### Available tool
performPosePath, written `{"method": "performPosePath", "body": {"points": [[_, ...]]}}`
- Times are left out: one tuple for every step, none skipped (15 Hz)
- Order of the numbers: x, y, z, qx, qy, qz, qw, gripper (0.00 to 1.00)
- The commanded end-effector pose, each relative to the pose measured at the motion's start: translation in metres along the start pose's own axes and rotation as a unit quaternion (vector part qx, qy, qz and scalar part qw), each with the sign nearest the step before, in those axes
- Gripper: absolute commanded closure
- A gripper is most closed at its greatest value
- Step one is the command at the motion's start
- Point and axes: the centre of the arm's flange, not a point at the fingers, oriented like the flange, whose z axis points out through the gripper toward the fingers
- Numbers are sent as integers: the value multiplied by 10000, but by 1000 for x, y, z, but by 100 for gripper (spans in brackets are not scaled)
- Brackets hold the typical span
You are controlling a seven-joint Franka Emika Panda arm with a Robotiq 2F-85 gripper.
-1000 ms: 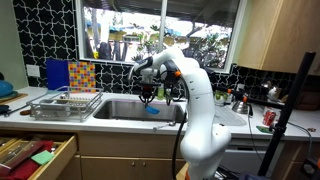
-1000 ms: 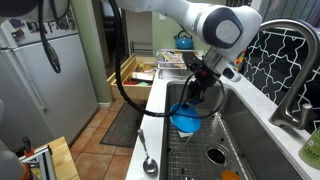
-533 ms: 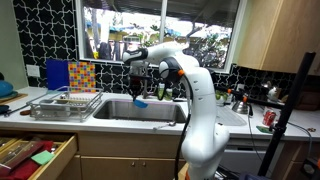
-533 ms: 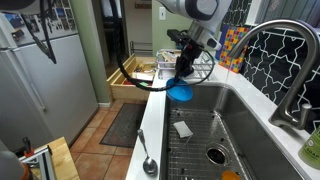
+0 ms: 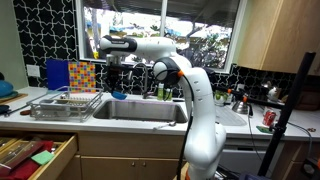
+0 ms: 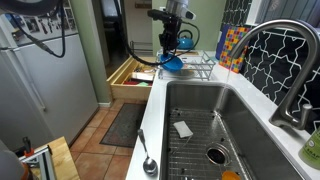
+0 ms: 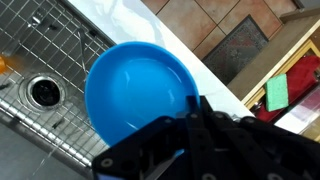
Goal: Pick up the orange bowl from the blue bowl and put it in the sink, pick up the blue bowl and put it on the dish rack, pick up the orange bowl and put it on the dish rack
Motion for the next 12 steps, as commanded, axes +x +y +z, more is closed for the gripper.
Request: {"method": "performPosePath", "body": {"points": [[6, -9, 0, -33, 85, -249, 9996, 96], [12, -15, 1, -68, 144, -423, 9990, 96], [16, -18, 3, -88, 162, -510, 9985, 96], [19, -19, 5, -96, 166, -560, 9982, 96], [21, -18, 6, -101, 166, -576, 9981, 96], [22, -18, 5, -102, 174, -584, 9981, 96], [22, -18, 4, -103, 186, -587, 9980, 99], [25, -20, 5, -58, 356, -852, 9957, 99], [31, -22, 7, 39, 539, -1175, 9916, 99], [37, -27, 4, -47, 737, -1454, 9866, 99], [44, -31, 5, -54, 861, -1715, 9814, 99], [50, -35, 8, -67, 1006, -1965, 9753, 99]]}}
